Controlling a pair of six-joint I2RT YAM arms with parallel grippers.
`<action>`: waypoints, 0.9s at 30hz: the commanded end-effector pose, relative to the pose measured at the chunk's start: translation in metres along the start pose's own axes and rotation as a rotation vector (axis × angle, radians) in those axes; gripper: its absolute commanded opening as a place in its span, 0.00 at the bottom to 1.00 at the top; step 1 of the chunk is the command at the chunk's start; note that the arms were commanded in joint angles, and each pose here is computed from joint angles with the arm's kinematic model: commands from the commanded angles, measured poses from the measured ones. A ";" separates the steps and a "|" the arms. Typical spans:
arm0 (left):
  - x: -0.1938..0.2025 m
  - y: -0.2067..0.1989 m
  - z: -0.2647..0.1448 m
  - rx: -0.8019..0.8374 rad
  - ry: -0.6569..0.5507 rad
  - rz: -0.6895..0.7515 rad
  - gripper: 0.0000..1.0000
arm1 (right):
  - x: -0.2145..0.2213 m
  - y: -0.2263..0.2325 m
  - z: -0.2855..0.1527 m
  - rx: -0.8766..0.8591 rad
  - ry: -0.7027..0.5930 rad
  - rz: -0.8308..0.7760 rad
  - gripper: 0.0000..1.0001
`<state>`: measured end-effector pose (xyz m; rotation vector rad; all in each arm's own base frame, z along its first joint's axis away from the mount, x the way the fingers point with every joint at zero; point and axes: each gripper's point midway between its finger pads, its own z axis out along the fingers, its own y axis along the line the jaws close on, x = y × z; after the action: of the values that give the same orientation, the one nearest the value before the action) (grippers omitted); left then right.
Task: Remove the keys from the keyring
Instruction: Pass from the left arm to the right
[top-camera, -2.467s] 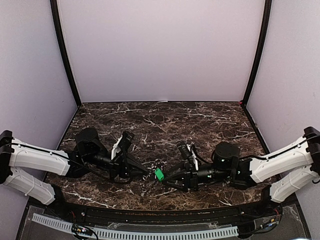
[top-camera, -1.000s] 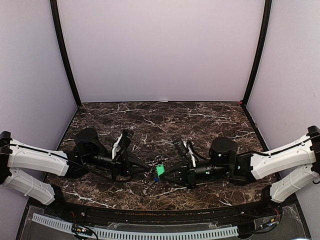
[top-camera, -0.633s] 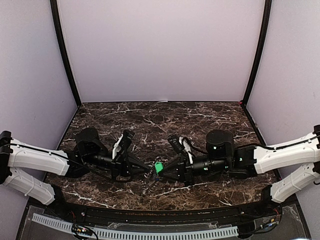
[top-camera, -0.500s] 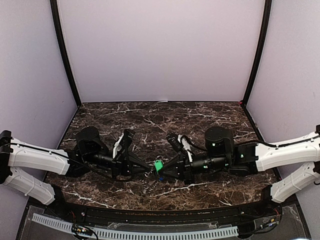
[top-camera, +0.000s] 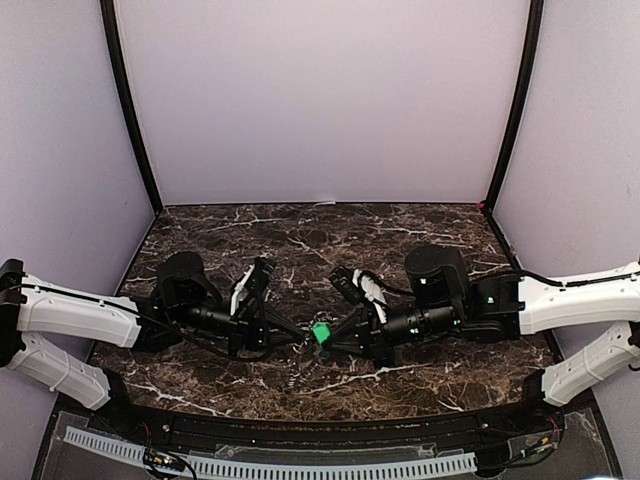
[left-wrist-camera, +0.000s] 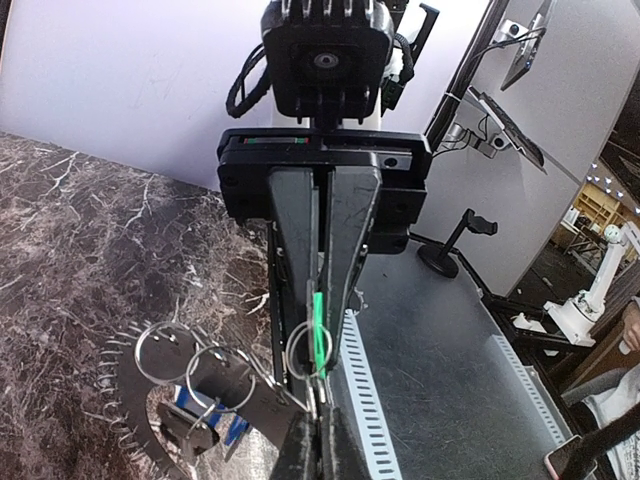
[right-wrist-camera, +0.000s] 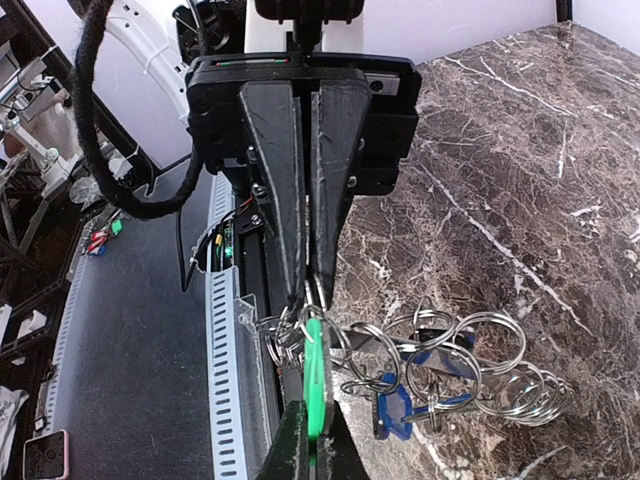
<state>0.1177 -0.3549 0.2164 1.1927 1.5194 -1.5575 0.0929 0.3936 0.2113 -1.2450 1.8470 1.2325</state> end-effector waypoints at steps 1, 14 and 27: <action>-0.007 0.005 -0.002 -0.034 -0.024 0.015 0.00 | -0.028 0.012 -0.009 -0.024 -0.074 -0.056 0.00; -0.025 0.015 -0.015 -0.112 -0.136 0.027 0.00 | 0.010 0.022 0.004 -0.042 0.013 -0.022 0.00; -0.031 0.005 -0.021 -0.078 -0.180 0.041 0.00 | 0.028 0.039 0.032 -0.137 0.057 -0.007 0.00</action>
<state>0.1248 -0.3464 0.2110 1.0863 1.5475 -1.5530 0.0733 0.4094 0.1866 -1.2875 1.8820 1.2294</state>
